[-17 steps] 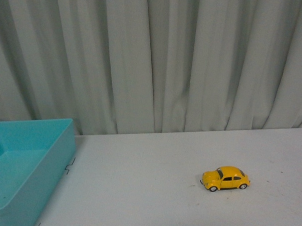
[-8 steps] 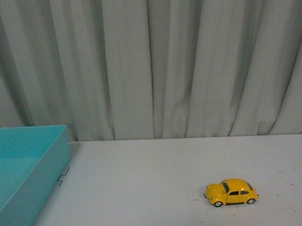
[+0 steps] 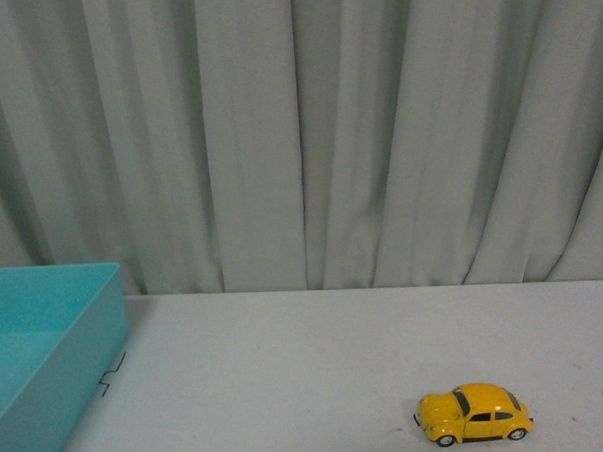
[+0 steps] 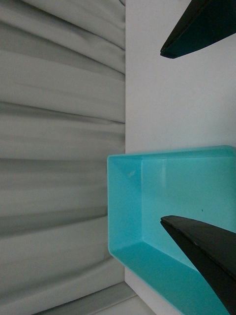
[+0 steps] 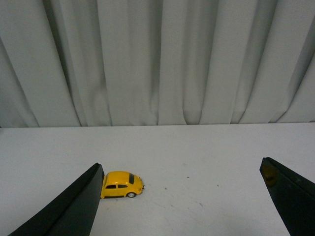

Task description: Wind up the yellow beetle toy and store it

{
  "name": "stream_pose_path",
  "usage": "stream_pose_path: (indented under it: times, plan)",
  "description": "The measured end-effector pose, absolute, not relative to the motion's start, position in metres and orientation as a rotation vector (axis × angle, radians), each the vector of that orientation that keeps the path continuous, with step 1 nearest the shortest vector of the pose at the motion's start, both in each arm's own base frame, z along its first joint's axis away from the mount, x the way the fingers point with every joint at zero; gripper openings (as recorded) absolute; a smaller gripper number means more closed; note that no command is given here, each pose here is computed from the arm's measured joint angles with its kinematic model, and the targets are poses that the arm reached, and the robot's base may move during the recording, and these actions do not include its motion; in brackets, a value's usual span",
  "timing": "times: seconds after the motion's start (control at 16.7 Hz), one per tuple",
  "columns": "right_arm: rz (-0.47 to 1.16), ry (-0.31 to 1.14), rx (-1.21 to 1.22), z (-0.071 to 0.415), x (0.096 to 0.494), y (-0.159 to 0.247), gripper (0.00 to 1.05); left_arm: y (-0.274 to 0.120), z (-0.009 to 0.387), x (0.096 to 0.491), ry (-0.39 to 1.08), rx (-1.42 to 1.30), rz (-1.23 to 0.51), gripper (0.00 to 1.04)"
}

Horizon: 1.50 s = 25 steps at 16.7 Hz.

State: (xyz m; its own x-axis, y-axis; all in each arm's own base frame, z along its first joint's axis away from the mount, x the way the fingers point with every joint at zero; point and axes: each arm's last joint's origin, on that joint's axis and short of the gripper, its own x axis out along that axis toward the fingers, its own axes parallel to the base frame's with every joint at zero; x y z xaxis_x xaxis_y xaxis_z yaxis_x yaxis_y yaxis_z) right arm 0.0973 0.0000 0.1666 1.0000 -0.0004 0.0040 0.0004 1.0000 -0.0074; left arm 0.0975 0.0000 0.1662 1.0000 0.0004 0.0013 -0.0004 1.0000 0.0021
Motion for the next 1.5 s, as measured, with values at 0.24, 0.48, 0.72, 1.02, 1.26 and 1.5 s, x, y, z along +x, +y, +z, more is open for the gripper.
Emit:
stream_pose_path:
  times: [0.24, 0.48, 0.72, 1.02, 1.26, 1.5]
  plan:
    - [0.0, -0.004, -0.007, 0.1666, 0.0973, 0.0, 0.98, 0.0, 0.1662, 0.0975, -0.001, 0.002, 0.0, 0.98]
    - [0.0, -0.004, -0.007, 0.1666, 0.0973, 0.0, 0.98, 0.0, 0.1662, 0.0975, -0.001, 0.002, 0.0, 0.98]
    - [0.0, -0.002, -0.007, 0.1664, 0.0973, 0.0, 0.98, 0.0, 0.1663, 0.0975, -0.002, 0.002, 0.0, 0.98]
    - [0.0, -0.003, -0.007, 0.1666, 0.0973, 0.0, 0.98, 0.0, 0.1662, 0.0975, -0.001, 0.002, 0.0, 0.98]
    - [0.0, -0.003, -0.007, 0.1665, 0.0973, 0.0, 0.98, 0.0, 0.1662, 0.0975, -0.001, 0.002, 0.0, 0.98]
    - [-0.102, -0.045, 0.035, 0.1711, 0.0987, 0.0017, 0.98, 0.0, 0.1662, 0.0975, -0.001, 0.002, 0.0, 0.98]
